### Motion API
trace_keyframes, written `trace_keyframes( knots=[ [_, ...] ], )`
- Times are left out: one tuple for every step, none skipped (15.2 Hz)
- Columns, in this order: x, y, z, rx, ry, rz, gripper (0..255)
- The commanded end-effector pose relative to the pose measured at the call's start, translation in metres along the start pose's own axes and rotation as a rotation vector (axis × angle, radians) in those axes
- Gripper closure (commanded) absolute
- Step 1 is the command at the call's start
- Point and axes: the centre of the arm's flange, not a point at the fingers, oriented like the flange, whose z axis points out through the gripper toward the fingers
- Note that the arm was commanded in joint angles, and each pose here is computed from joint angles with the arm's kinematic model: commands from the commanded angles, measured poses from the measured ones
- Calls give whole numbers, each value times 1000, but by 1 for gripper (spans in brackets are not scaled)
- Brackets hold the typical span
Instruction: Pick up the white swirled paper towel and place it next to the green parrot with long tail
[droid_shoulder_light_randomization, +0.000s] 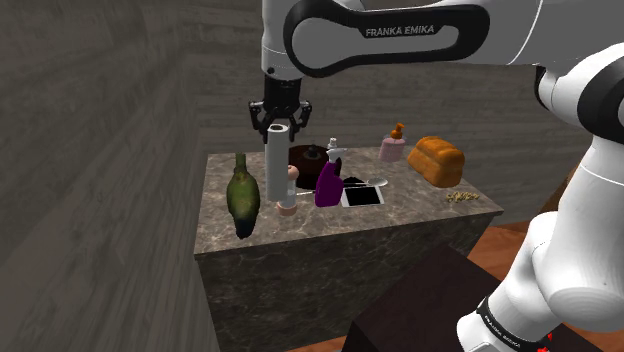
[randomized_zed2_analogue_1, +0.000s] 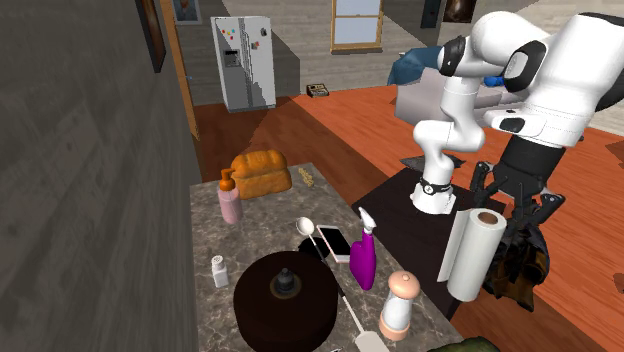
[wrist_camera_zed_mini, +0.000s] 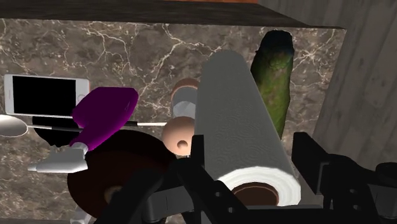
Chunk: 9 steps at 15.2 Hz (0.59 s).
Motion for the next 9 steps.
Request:
trace_keyframes(
  knots=[
    [-2,1,11,0,0,0,255],
    [-3,1,16,0,0,0,255],
    [-4,1,21,0,0,0,255],
    [-5,1,26,0,0,0,255],
    [-6,1,31,0,0,0,255],
    [-7,1,36,0,0,0,255],
    [-8,1,42,0,0,0,255],
    [-9,1,47,0,0,0,255],
    [-10,1,52,0,0,0,255]
  ],
)
